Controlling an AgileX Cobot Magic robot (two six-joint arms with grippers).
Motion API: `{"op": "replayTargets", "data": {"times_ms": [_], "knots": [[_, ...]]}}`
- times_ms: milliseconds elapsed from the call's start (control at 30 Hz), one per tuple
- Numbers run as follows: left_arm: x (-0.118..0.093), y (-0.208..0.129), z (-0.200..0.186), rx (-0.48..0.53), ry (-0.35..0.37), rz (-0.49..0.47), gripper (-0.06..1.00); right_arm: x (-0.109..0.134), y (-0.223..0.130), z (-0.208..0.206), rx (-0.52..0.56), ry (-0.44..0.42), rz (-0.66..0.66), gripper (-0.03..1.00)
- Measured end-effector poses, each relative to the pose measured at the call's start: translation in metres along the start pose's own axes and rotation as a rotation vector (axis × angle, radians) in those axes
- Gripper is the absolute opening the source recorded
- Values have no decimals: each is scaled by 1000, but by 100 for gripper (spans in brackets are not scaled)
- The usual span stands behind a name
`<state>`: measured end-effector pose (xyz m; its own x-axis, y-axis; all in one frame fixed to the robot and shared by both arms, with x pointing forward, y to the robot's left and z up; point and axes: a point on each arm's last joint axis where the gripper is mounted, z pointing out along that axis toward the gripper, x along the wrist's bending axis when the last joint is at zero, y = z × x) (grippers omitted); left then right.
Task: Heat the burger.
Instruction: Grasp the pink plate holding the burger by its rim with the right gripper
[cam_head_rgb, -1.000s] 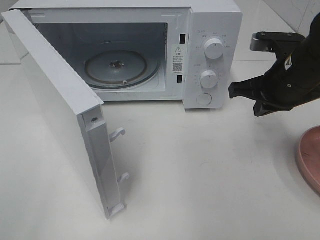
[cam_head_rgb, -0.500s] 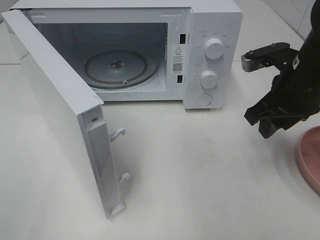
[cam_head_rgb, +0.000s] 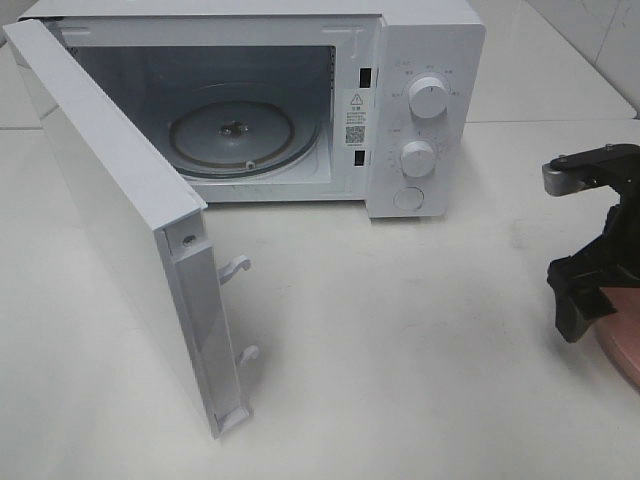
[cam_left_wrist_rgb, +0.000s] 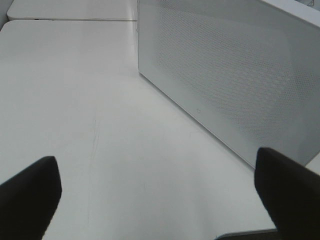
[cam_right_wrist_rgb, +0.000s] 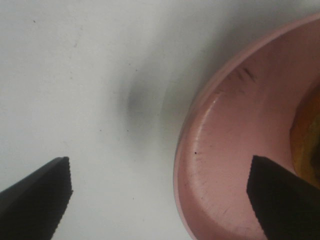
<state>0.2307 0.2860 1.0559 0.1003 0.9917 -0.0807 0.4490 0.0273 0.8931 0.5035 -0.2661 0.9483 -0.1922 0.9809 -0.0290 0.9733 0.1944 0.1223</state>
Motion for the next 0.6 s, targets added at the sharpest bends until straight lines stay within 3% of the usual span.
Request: {"op": "replayTargets", "data": {"times_ms": [600], "knots": [[0, 0, 0, 0, 0, 0, 97, -5, -23, 29, -56, -7, 32, 87]]}}
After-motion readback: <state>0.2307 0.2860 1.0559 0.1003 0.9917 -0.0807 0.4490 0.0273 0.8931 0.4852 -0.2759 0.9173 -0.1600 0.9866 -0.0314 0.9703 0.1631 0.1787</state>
